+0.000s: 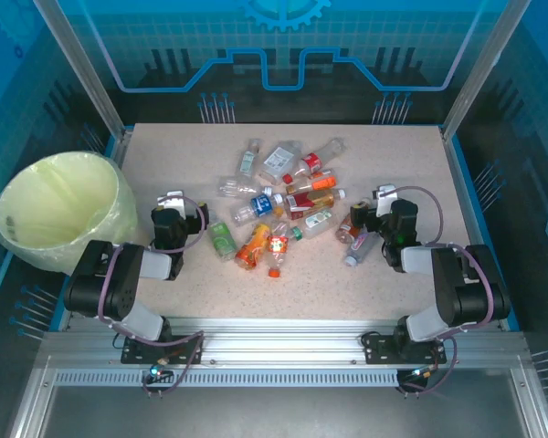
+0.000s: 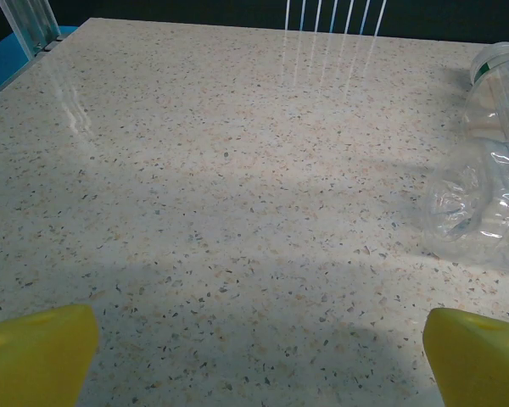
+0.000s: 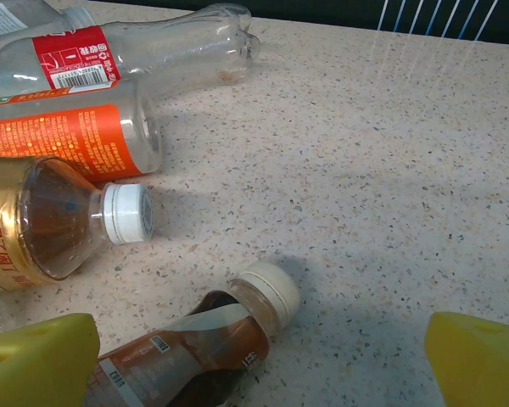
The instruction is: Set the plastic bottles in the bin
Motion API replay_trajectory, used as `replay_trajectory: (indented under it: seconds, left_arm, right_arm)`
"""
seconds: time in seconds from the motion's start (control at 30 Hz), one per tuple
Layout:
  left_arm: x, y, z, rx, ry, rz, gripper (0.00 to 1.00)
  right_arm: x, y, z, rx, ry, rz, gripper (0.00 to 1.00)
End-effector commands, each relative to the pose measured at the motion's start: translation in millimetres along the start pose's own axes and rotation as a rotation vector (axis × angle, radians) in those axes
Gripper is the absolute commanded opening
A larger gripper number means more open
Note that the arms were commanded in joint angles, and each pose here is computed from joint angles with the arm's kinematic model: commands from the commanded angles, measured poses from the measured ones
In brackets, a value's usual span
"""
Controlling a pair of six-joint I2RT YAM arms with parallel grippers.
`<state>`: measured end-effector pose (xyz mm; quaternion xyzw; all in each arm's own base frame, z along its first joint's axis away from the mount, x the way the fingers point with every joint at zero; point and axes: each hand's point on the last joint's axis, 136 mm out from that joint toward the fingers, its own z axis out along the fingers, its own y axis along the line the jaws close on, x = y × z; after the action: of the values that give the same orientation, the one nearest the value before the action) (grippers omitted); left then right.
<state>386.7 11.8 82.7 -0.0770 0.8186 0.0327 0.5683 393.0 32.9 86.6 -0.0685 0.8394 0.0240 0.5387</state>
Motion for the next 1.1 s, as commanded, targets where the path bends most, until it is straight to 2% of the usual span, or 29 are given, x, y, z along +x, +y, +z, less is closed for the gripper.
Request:
replay_trajectory:
  seconds: [0.0,1.07]
  left_arm:
    - [-17.1,2.5,2.3,-0.011,-0.055,-0.014,0.99]
    - [-25.3,-5.3,-4.6,0.019,-0.072,0.012,0.99]
  right_arm:
    - [-10.0,-1.1,1.4,-0.006,-0.024,-0.009,1.00]
    - [-13.7,-2.7,-1.1,-0.001,-0.021,-0.001,1.00]
